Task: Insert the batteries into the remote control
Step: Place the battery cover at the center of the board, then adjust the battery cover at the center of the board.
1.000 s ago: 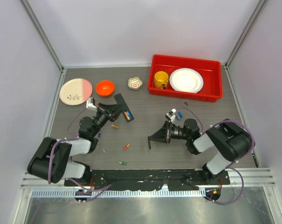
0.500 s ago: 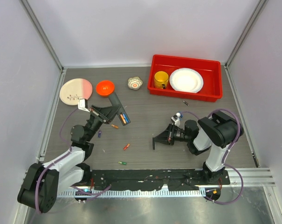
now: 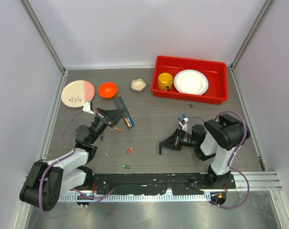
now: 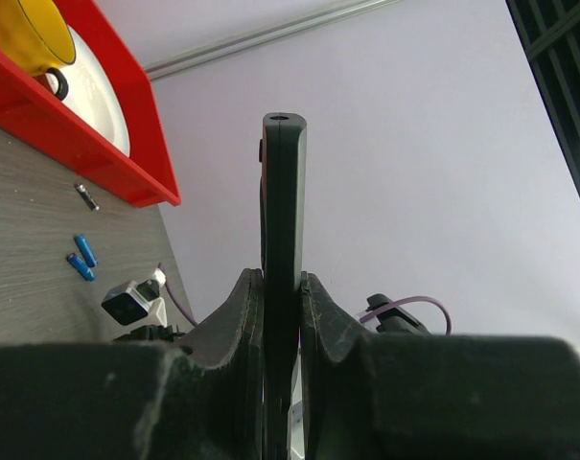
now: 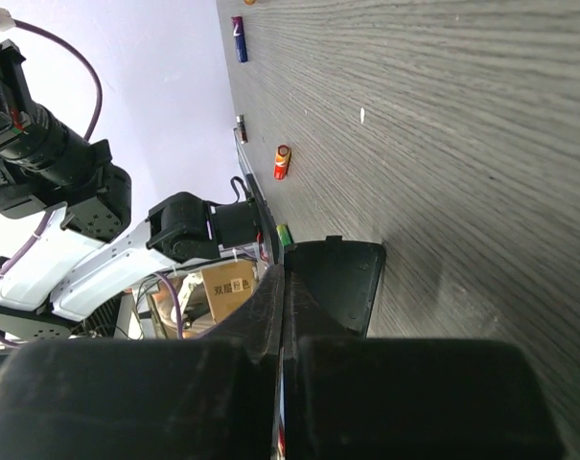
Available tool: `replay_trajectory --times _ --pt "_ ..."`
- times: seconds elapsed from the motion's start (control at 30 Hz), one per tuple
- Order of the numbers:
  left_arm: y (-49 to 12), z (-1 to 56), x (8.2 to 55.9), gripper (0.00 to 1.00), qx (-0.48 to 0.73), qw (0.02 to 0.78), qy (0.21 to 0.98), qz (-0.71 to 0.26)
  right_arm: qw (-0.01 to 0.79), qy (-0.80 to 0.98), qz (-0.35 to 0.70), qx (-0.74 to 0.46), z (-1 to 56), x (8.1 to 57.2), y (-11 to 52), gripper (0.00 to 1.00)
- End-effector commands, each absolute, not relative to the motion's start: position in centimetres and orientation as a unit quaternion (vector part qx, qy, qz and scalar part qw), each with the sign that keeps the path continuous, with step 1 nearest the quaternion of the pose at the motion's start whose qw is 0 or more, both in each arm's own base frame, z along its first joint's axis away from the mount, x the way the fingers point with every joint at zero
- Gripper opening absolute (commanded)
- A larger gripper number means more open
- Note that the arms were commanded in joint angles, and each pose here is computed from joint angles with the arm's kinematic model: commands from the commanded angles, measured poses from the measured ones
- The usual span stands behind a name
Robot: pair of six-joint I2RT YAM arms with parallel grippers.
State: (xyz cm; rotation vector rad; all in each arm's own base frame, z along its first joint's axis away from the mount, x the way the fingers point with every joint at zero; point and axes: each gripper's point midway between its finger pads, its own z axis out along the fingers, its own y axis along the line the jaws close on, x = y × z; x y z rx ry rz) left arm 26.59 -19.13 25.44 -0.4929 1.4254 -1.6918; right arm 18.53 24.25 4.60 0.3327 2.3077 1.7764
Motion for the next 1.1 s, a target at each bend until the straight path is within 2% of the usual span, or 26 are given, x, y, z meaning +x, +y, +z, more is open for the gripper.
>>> replay_trajectory --times 0.0,0.2,0.4,0.47,0.5,0.6,0.8,0.87,0.93,1.0,1.03,1.07 --pt "-19.2 27.3 25.9 0.00 -0.168 0.436 0.547 -0.694 0.237 0.706 0.668 0.002 10.8 20.2 24.9 0.01" --pt "-19.2 27.1 25.8 0.00 -0.170 0.437 0.547 -0.693 0.258 0.669 0.696 -0.036 14.8 20.8 25.7 0.01" --pt "-19.0 26.8 25.5 0.00 -0.174 0.435 0.549 -0.692 0.266 0.663 0.699 -0.028 15.2 22.7 26.3 0.03" --pt "-19.0 26.9 25.4 0.00 -0.173 0.435 0.548 -0.694 0.268 0.668 0.694 -0.013 14.6 23.2 26.2 0.18" --pt "-19.0 26.9 25.4 0.00 -0.174 0.435 0.548 -0.693 0.267 0.673 0.689 0.001 13.9 23.5 26.2 0.33" --pt "-19.0 26.9 25.2 0.00 -0.171 0.433 0.550 -0.693 0.288 0.677 0.677 0.030 13.5 24.2 25.7 0.48" --pt "-18.9 26.4 24.9 0.00 -0.173 0.432 0.554 -0.690 0.325 0.660 0.676 0.051 15.3 24.5 24.7 0.64" --pt "-18.9 26.4 24.9 0.00 -0.174 0.432 0.555 -0.689 0.328 0.656 0.677 0.055 15.8 24.3 24.5 0.79" --pt "-18.9 26.3 24.8 0.00 -0.173 0.431 0.556 -0.689 0.338 0.661 0.669 0.043 16.2 24.2 24.5 0.81" --pt "-18.9 26.1 24.7 0.00 -0.174 0.430 0.559 -0.688 0.310 0.708 0.633 0.045 13.8 24.0 25.1 0.82" --pt "-18.9 26.0 24.7 0.00 -0.174 0.429 0.560 -0.687 0.348 0.720 0.600 -0.002 14.0 24.9 25.7 0.82" --pt "-18.9 25.9 24.7 0.00 -0.175 0.428 0.561 -0.686 0.326 0.789 0.521 0.015 11.0 24.8 25.2 0.82"
